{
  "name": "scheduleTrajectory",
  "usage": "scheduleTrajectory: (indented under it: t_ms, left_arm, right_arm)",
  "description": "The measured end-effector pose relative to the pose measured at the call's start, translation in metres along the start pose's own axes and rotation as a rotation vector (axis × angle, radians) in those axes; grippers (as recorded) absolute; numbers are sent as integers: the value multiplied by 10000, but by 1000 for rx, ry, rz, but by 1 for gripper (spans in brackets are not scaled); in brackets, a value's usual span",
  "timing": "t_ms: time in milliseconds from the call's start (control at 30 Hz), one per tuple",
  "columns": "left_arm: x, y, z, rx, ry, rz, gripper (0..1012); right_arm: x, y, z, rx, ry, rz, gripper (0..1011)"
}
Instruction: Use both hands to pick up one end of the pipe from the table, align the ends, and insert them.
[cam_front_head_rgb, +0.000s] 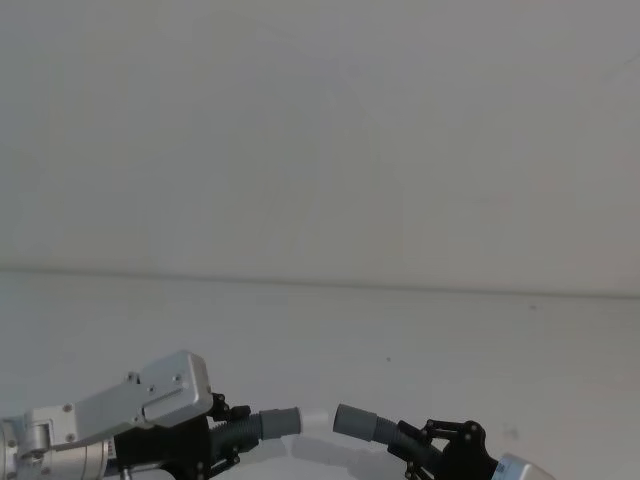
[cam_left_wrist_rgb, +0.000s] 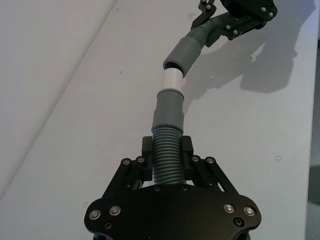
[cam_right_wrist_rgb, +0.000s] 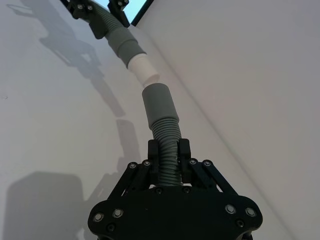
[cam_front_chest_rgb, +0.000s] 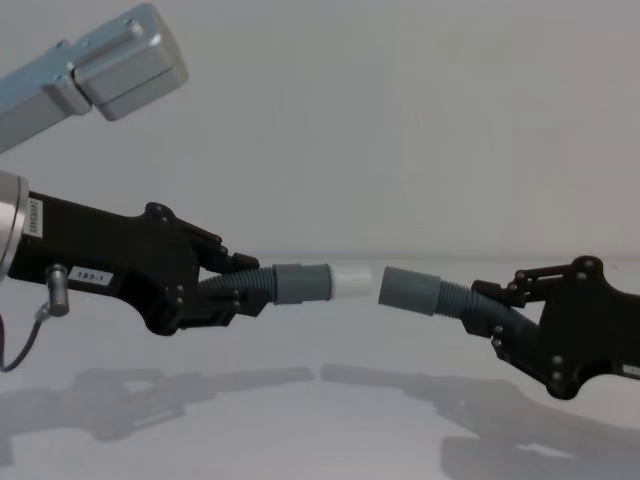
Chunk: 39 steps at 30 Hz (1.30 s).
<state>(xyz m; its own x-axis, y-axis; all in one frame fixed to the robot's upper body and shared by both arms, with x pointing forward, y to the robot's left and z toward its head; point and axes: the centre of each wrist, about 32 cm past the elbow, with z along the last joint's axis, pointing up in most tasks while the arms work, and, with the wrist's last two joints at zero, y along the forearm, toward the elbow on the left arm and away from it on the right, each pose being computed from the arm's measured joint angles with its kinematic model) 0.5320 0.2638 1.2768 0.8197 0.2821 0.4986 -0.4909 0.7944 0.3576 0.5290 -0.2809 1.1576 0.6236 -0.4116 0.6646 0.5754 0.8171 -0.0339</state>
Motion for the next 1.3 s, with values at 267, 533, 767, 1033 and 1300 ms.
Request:
scheduleTrajectory:
  t_ms: [267, 533, 767, 1033, 1300]
  left_arm:
    - [-4, -14, 7, 4, 3, -7, 292]
    - [-5, -26, 13, 7, 4, -7, 292]
    - [12, -38, 19, 10, 0, -6, 292]
    - [55, -46, 29, 10, -10, -21, 292]
    - [109, -46, 43, 7, -20, -50, 292]
  right_arm:
    - [19, 5, -1, 8, 2, -7, 213]
    - [34, -1, -5, 24, -5, -2, 214]
    - [48, -31, -35, 46, -29, 19, 214]
    - [72, -70, -91, 58, -55, 39, 214]
    - [95, -83, -123, 61, -65, 44, 213]
